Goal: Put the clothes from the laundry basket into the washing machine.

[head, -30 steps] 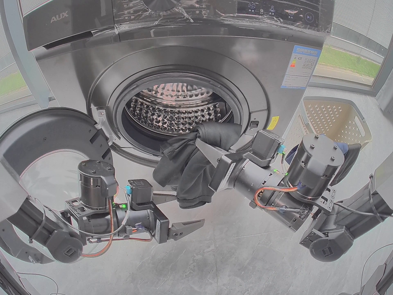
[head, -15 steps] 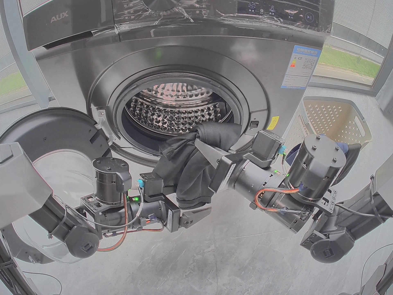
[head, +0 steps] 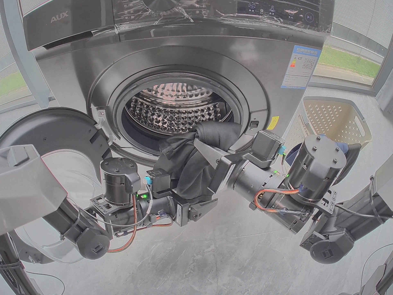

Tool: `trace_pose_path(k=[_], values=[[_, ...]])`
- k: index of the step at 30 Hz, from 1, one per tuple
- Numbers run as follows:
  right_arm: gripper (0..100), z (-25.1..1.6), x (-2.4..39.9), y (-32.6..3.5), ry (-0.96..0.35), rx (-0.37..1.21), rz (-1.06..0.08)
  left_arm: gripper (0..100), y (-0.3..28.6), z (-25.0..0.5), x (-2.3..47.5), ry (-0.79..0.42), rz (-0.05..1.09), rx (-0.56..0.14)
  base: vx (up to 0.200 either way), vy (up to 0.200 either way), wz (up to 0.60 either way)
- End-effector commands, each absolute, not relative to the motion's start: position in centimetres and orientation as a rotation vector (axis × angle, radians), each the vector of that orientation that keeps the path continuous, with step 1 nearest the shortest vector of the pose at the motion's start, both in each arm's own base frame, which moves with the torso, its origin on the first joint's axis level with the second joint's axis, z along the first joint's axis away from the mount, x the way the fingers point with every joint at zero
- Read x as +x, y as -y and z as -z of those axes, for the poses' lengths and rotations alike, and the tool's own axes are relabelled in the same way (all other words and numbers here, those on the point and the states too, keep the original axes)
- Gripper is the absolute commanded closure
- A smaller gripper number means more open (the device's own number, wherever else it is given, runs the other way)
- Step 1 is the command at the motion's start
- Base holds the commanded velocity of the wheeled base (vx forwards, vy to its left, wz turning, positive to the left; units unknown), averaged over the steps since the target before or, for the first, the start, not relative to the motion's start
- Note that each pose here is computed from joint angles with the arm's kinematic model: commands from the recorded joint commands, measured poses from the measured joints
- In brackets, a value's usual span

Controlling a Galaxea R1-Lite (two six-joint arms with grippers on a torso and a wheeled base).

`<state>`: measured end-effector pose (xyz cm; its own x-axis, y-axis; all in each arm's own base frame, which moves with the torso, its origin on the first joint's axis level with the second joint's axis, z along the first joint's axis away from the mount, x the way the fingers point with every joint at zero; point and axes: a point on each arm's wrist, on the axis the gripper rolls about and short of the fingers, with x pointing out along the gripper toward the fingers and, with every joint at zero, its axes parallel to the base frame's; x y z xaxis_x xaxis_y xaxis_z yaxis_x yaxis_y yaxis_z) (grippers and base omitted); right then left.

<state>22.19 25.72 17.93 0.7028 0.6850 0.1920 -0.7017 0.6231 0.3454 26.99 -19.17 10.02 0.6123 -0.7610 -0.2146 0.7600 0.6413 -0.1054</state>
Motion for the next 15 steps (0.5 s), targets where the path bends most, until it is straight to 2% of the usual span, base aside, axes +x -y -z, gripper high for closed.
trace_pose_path(k=[1,9,15], values=[[100,-17.8,22.2,-25.8,0.041,0.414,-0.798,100,19.3,-9.3,27.3,-0.263,0.864,-0.002,0.0,0.0,0.0],[100,-17.5,22.0,-25.6,0.028,0.408,-0.796,100,19.3,-9.9,26.9,-0.235,0.871,-0.005,0.0,0.0,0.0],[100,-16.8,21.9,-25.2,0.012,0.397,-0.793,100,19.5,-11.5,22.3,-0.208,0.965,-0.002,0.0,0.0,0.0]])
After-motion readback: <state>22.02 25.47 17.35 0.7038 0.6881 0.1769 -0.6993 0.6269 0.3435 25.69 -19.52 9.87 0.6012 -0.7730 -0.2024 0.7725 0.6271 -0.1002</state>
